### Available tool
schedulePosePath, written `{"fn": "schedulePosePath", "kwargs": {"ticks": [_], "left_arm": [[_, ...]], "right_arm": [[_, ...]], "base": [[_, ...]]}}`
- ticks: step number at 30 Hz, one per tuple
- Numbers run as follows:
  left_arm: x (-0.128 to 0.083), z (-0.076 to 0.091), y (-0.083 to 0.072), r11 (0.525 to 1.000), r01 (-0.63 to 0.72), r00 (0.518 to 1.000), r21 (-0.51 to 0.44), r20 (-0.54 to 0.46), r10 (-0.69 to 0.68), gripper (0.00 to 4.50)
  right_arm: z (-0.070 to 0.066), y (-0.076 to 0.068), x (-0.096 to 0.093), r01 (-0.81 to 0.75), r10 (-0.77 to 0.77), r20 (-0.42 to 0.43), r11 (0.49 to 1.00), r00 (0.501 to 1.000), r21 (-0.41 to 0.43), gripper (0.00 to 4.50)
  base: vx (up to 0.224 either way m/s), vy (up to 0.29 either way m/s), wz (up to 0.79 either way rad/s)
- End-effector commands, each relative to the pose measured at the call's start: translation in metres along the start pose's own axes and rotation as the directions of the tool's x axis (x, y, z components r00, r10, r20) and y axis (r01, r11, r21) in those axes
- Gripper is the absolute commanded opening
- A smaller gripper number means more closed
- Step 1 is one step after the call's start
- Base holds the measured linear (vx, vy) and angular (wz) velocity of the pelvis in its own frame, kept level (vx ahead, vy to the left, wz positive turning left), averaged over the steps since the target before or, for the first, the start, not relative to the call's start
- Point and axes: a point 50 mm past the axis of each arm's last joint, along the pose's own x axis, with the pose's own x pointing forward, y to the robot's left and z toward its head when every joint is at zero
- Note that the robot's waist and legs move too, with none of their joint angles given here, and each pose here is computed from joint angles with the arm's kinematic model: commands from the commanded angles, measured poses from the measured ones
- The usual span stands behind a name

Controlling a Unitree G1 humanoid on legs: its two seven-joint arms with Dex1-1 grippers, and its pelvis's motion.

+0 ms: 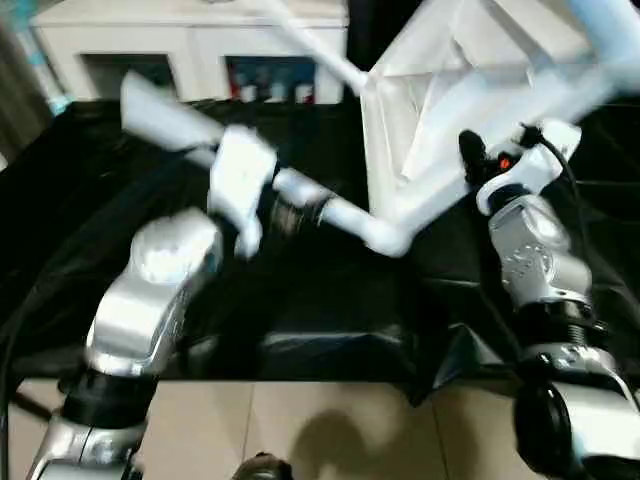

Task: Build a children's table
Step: Flip table

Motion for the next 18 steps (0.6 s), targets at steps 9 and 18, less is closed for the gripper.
{"fn": "schedulePosePath", "kwargs": {"ticks": [9,18], "left_arm": [[0.010,0.015,-0.012,0.970,0.047,0.999,0.240,-0.014,-0.045,4.49],[0.012,0.024,-0.017,0.930,0.130,0.991,0.344,-0.016,-0.133,4.49]], "right_arm": [[0.008,-0.003,-0.009,0.030,-0.045,-0.052,0.963,0.998,-0.270,2.01],[0.016,0.002,-0.011,0.010,-0.034,-0.060,0.932,0.998,-0.362,1.97]], "base": [[0.000,0.000,0.00],[0.000,0.000,0.00]]}}
